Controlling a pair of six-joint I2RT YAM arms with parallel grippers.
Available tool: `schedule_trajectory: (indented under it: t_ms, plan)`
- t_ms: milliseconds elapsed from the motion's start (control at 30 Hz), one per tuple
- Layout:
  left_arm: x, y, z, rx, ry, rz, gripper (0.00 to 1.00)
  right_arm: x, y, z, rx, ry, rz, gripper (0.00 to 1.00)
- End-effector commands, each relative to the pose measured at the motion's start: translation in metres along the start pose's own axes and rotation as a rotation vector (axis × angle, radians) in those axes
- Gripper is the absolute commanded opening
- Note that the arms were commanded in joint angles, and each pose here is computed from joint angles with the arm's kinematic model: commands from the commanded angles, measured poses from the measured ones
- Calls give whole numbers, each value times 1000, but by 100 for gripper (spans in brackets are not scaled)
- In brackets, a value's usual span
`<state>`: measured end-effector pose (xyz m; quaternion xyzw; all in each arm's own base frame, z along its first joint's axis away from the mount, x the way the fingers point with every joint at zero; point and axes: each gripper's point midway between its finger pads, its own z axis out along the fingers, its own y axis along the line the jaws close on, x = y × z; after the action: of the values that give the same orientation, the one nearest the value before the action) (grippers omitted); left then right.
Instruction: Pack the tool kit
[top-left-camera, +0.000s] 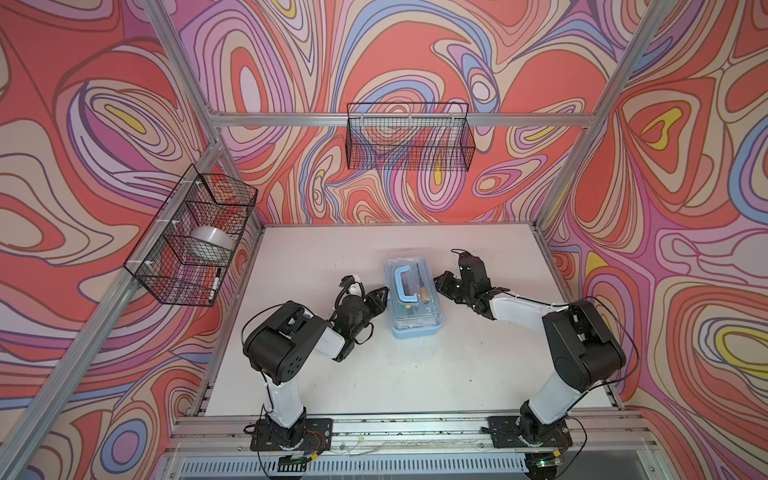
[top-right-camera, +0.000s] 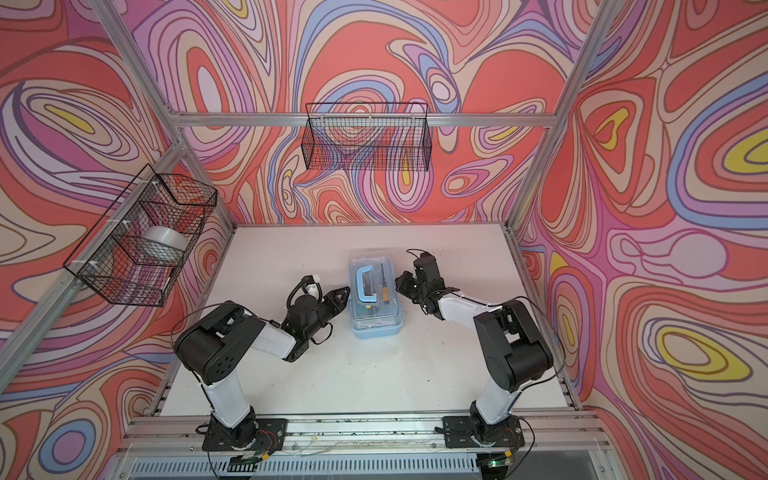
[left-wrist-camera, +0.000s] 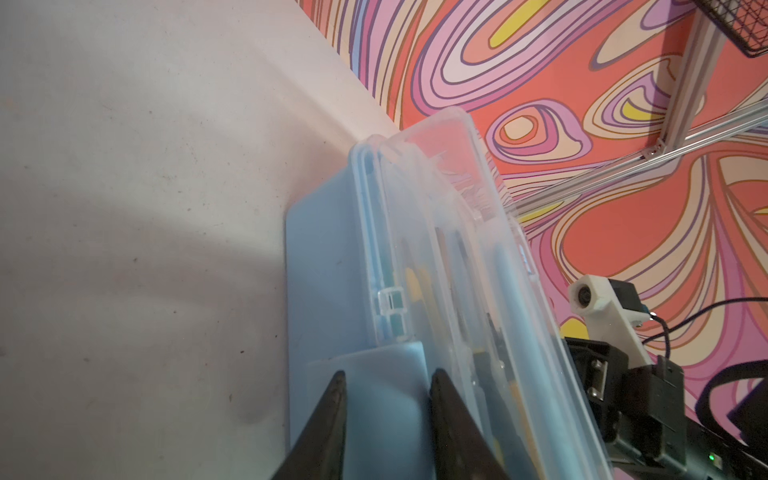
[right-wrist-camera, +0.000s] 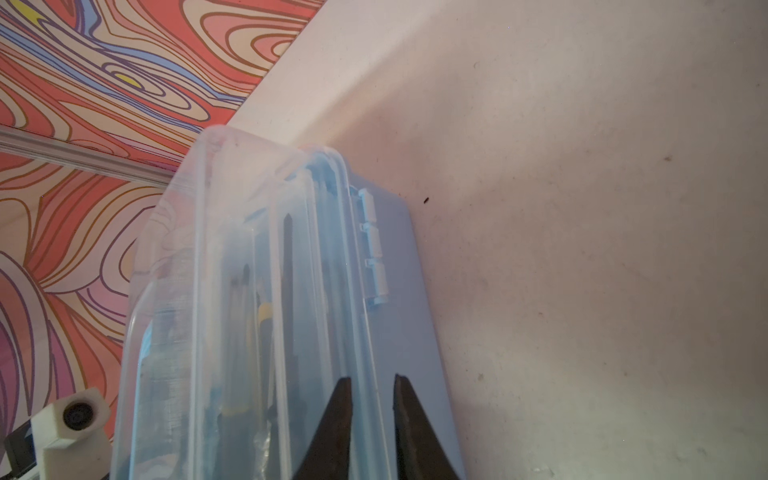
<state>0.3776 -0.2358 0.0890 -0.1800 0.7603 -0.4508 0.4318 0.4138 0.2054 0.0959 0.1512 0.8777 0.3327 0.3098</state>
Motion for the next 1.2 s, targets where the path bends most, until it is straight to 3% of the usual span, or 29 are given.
schedule_trajectory:
  t_ms: [0, 267, 700, 1000, 1167]
  plan:
    - [63, 19, -6, 4, 226, -43, 33, 94, -17, 11, 29, 311, 10, 19]
    - [72, 22, -1, 44, 234, -113, 35, 107, -16, 16, -1, 341, 29, 19]
    - [72, 11, 1, 67, 229, -99, 35, 119, -10, 17, -12, 350, 35, 19]
    - [60, 8, 1, 55, 209, -92, 35, 125, -10, 4, 19, 283, 94, 19]
    - [46, 13, -6, 26, 193, -87, 36, 111, -9, -6, 58, 227, 53, 19]
